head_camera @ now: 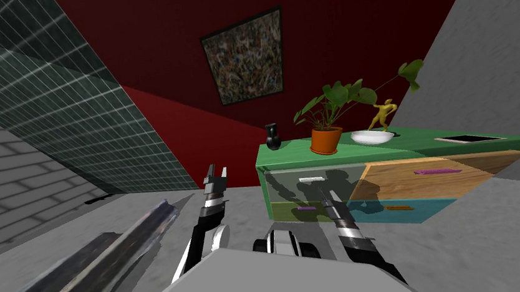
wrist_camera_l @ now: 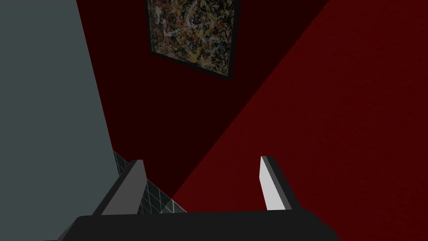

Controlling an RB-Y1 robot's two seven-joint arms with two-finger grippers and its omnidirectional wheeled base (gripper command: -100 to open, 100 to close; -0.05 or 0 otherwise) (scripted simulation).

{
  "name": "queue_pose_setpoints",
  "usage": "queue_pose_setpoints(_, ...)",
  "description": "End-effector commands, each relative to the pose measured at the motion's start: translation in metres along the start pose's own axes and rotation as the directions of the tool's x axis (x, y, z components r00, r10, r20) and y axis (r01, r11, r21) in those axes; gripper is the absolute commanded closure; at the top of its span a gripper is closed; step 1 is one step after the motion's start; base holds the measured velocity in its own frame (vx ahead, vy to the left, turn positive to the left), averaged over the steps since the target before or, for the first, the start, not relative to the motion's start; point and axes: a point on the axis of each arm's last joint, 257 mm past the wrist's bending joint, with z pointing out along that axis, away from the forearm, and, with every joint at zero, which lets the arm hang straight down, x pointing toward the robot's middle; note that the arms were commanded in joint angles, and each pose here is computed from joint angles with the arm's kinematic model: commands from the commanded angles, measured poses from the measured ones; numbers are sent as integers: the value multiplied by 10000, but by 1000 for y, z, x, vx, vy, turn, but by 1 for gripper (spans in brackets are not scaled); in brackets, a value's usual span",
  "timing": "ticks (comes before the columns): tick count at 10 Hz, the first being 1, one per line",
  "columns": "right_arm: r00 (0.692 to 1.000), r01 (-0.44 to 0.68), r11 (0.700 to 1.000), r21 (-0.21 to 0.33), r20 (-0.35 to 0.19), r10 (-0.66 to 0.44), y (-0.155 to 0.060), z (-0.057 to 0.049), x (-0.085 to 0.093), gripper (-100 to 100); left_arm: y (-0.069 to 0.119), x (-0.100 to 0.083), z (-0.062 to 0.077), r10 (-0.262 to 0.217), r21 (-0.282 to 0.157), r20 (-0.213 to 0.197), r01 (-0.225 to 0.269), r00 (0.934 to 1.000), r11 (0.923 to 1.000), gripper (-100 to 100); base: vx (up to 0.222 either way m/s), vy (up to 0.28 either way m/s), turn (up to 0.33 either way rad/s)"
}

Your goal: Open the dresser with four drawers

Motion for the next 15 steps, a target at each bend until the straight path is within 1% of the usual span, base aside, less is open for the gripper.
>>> queue_pose_setpoints(1,9955,-923,9957,-68,197,924,3,-1,-11,-100,0,0,0,0,0,0,0,10000,10000,0,39,19,0)
queue_pose_setpoints(2,9939,-1087,9941,-72,196,1088,3,-1,-11,-100,0,0,0,0,0,0,0,10000,10000,0,21,10,1)
queue_pose_setpoints(3,9866,-1581,9873,-150,379,1585,5,-3,-21,-100,0,0,0,0,0,0,0,10000,10000,0,37,16,-2)
queue_pose_setpoints(5,9798,-1958,9805,-164,372,1963,5,-3,-21,-100,0,0,0,0,0,0,0,10000,10000,0,30,15,0)
queue_pose_setpoints(6,9679,-2443,9694,-255,543,2453,7,-4,-30,-100,0,0,0,0,0,0,0,10000,10000,0,37,13,-3)
queue_pose_setpoints(7,9605,-2718,9620,-271,535,2729,7,-4,-30,-100,0,0,0,0,0,0,0,10000,10000,0,38,16,0)
queue_pose_setpoints(8,9475,-3101,9500,-366,698,3120,9,-6,-40,-100,0,0,0,0,0,0,0,10000,10000,0,38,17,-3)
queue_pose_setpoints(10,9332,-3509,9356,-396,681,3529,9,-6,-40,-100,0,0,0,0,0,0,0,10000,10000,0,27,13,0)
queue_pose_setpoints(11,9152,-3915,9188,-502,829,3944,11,-7,-48,-100,0,0,0,0,0,0,0,10000,10000,0,32,15,-4)
queue_pose_setpoints(12,9044,-4157,9080,-524,815,4188,11,-7,-48,-100,0,0,0,0,0,0,0,10000,10000,0,34,15,-1)
queue_pose_setpoints(13,8881,-4454,8931,-628,957,4496,13,-8,-56,-100,0,0,0,0,0,0,0,10000,10000,0,44,15,-3)
queue_pose_setpoints(14,8743,-4719,8792,-656,938,4762,13,-8,-56,-100,0,0,0,0,0,0,0,10000,10000,0,37,11,-2)
queue_pose_setpoints(15,8563,-4997,8628,-762,1067,5053,15,-9,-63,-100,0,0,0,0,0,0,0,10000,10000,0,36,20,-3)
